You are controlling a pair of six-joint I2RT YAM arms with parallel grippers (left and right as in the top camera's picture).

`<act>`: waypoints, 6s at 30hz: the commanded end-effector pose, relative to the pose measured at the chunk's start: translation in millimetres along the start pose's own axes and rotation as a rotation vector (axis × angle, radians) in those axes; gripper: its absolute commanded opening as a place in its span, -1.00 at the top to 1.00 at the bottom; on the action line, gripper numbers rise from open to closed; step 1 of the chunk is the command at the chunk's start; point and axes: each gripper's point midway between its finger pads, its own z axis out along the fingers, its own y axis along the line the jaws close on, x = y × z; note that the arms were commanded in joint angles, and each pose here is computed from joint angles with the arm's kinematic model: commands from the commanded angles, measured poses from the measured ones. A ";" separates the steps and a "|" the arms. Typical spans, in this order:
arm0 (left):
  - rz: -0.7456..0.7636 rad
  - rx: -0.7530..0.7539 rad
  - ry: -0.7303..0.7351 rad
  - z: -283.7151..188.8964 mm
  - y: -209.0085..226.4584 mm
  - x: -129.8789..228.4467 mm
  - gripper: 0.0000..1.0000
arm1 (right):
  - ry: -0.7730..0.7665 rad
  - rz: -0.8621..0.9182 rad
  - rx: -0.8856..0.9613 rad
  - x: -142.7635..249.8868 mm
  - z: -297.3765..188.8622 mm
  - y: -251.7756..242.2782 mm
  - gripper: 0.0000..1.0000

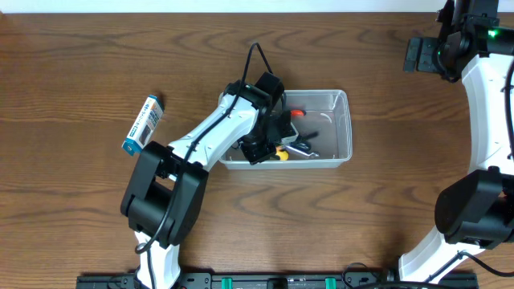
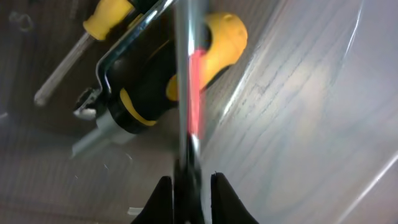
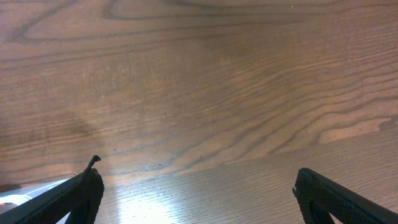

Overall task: Pack container
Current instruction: 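Lower the screwdriver into the container and open the left gripper, then move the left gripper to the blue-white box and grasp it, then carry the box over the container and lower it inside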

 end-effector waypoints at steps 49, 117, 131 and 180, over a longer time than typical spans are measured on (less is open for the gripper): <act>-0.879 -0.721 -0.518 -274.0 122.5 71.7 -0.49 | 0.001 0.005 -0.005 -0.1 0.9 1.6 -0.99; -1.035 -0.031 0.023 -31.3 188.3 216.6 0.56 | 0.001 0.005 -0.005 -0.1 0.9 1.6 -0.99; -1.036 -0.132 -0.074 -71.6 196.3 210.5 0.86 | 0.001 0.005 -0.005 -0.1 0.9 1.6 -0.98; -0.264 -0.336 -0.479 -206.9 18.6 -39.2 0.88 | 0.001 0.005 -0.005 -0.1 0.9 1.6 -0.98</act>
